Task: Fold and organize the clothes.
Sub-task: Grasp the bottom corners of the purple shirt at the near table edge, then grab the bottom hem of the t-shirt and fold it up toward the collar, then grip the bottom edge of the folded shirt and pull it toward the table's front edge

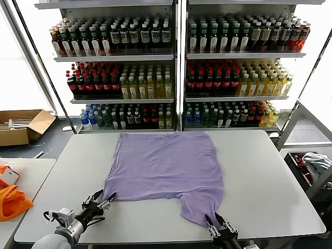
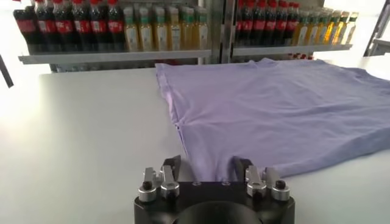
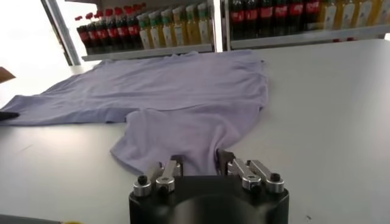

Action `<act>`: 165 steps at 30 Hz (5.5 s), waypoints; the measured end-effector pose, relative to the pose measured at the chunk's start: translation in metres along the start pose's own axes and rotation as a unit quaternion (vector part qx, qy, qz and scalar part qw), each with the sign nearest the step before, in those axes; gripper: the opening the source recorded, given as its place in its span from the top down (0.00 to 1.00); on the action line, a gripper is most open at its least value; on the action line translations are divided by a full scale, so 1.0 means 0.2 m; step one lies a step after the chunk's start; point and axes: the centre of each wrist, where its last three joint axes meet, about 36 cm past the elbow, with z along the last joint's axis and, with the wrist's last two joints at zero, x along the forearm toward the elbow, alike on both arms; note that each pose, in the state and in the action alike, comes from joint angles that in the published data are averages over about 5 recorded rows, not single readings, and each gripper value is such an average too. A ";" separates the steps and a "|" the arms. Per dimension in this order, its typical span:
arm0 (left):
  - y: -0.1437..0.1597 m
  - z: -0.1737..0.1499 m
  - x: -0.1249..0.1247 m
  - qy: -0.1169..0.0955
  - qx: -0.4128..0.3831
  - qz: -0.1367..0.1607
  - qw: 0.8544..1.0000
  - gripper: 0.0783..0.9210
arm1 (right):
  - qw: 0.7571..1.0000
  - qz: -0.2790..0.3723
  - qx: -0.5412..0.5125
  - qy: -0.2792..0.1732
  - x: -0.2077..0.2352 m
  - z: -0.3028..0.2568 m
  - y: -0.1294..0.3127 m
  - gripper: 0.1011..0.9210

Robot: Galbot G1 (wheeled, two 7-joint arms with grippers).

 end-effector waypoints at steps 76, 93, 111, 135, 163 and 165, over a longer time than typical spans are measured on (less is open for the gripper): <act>0.02 -0.42 0.16 -0.044 -0.018 0.029 0.998 0.98 | 0.979 -0.022 0.036 -0.202 -0.24 -0.38 -0.33 0.99; 0.16 -0.40 -0.25 -0.016 0.023 0.019 0.999 0.95 | 0.986 -0.030 0.056 -0.156 -0.72 -0.49 -0.30 0.85; 0.17 -0.39 -0.16 -0.034 0.021 -0.022 0.999 0.35 | 0.987 0.037 0.092 -0.125 -0.52 -0.44 -0.32 0.22; 0.03 -0.21 -0.15 0.010 0.023 -0.011 1.000 0.39 | 0.995 0.080 0.046 -0.033 -0.35 -0.29 -0.11 0.44; 0.03 -0.14 0.02 0.042 -0.024 0.033 0.998 0.99 | 0.997 0.049 0.060 0.003 -0.13 -0.26 -0.13 0.99; 0.00 -0.13 0.05 0.044 -0.028 0.036 0.998 0.99 | 0.997 0.046 0.060 0.005 -0.08 -0.25 -0.12 0.99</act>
